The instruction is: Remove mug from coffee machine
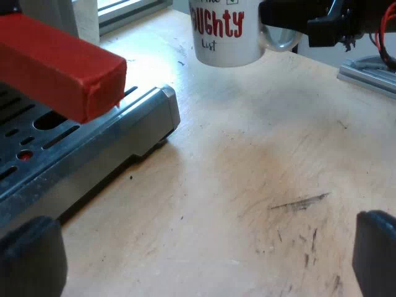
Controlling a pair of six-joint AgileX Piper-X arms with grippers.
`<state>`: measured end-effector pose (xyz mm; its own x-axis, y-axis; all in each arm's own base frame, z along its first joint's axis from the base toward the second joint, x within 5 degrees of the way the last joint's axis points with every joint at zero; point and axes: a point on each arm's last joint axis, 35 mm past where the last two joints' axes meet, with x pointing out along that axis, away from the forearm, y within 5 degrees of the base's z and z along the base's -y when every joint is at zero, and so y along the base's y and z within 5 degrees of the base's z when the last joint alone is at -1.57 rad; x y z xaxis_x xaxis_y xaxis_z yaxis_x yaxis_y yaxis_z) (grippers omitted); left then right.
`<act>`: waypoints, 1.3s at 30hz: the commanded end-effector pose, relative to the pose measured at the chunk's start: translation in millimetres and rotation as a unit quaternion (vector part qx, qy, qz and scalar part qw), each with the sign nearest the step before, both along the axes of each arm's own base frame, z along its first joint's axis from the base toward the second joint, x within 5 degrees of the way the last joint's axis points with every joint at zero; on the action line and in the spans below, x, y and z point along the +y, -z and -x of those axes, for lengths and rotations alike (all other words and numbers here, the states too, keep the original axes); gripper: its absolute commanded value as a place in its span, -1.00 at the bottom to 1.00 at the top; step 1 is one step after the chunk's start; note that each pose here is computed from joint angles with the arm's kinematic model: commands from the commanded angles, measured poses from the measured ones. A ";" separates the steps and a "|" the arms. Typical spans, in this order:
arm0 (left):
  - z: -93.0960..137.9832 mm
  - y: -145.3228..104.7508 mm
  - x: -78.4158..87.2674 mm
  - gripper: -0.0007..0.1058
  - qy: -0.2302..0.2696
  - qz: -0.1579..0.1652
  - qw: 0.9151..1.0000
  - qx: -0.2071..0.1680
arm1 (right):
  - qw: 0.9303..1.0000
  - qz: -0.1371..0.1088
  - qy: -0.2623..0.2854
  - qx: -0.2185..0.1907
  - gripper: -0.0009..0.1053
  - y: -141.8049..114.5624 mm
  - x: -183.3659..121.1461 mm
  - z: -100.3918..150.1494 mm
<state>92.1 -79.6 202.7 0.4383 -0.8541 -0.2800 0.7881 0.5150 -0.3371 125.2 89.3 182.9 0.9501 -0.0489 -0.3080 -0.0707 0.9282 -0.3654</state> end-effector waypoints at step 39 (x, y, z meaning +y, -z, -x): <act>-0.6 -2.9 -0.4 0.80 -0.007 0.004 1.000 -0.008 | 0.998 0.007 -0.059 -0.028 -0.98 49.5 -14.4 -49.8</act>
<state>92.3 -79.5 202.7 0.4450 -0.8502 -0.2812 0.7848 0.5215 -0.3349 167.8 72.2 124.5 0.9435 0.0575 -0.3264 -0.1898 0.9012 -0.3897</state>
